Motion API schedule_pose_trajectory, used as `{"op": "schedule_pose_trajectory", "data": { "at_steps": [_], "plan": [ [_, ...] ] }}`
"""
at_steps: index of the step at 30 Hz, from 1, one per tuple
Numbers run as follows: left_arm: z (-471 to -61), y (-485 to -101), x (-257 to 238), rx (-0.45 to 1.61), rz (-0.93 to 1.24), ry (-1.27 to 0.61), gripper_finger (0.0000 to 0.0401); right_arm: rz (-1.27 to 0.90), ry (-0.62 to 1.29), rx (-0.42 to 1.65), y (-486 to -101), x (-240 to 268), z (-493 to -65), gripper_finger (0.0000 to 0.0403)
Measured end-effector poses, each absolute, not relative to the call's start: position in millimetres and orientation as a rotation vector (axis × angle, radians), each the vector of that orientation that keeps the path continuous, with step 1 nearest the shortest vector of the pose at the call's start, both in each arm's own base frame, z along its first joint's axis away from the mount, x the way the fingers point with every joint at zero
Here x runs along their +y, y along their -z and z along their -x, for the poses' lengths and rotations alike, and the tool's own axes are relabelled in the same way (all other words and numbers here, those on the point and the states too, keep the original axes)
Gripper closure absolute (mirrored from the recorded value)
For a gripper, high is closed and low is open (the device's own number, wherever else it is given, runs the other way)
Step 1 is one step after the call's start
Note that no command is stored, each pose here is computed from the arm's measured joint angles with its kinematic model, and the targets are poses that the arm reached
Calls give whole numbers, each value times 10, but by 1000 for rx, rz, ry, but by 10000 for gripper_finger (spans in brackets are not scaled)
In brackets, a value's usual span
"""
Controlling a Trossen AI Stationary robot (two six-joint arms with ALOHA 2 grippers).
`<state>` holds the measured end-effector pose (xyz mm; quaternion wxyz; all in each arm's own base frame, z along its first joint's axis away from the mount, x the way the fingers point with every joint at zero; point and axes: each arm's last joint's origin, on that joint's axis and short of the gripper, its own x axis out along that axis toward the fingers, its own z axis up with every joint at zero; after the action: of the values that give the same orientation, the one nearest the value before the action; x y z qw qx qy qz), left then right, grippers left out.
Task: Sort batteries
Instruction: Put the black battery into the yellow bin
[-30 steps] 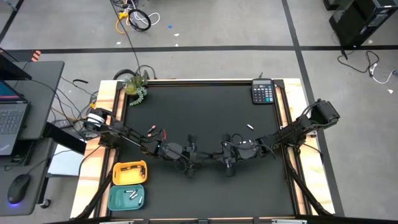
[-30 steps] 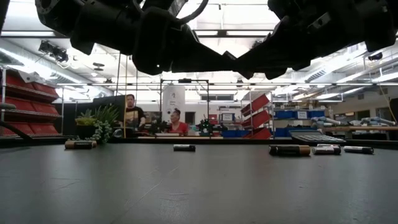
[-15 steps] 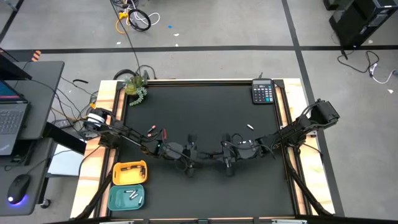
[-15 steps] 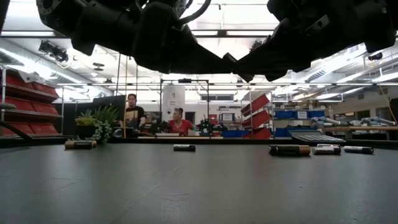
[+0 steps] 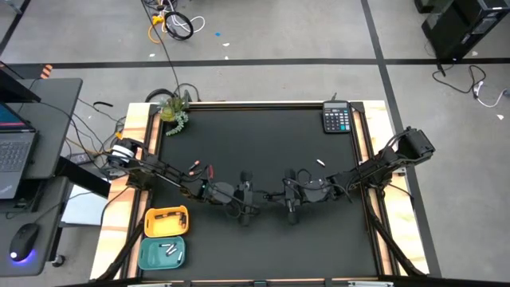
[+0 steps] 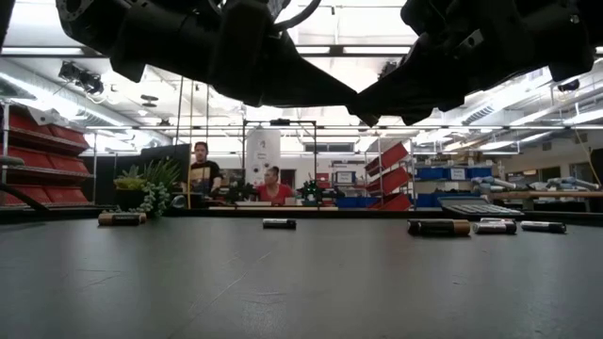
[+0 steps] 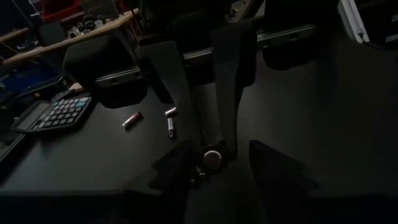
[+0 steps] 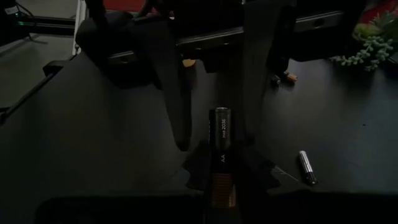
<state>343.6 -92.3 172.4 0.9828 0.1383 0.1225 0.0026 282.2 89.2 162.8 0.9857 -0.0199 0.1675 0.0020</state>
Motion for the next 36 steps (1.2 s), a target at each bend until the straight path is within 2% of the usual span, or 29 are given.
{"op": "schedule_pose_trajectory", "data": {
  "at_steps": [6, 12, 16, 26, 31, 36],
  "plan": [
    [-3442, -1722, -886, 251, -283, -39, 277, 38, -17, 338, -1627, 895, -2822, 352],
    [-3443, -1719, -880, 249, -277, -16, 349, 43, -32, 345, -1620, 901, -2818, 352],
    [-3443, -1720, -880, 247, -271, -16, 349, 39, -31, 345, -1621, 901, -2818, 344],
    [-3443, -1723, -875, 245, -243, -43, 349, -27, -3, 361, -1607, 889, -2815, 236],
    [-3447, -1737, -849, 246, -236, -98, 349, -35, -1, 460, -1520, 885, -2777, 196],
    [-3352, -1780, -863, 331, -268, -157, 349, -41, 10, 547, -1476, 871, -2718, 165]
  ]
}}
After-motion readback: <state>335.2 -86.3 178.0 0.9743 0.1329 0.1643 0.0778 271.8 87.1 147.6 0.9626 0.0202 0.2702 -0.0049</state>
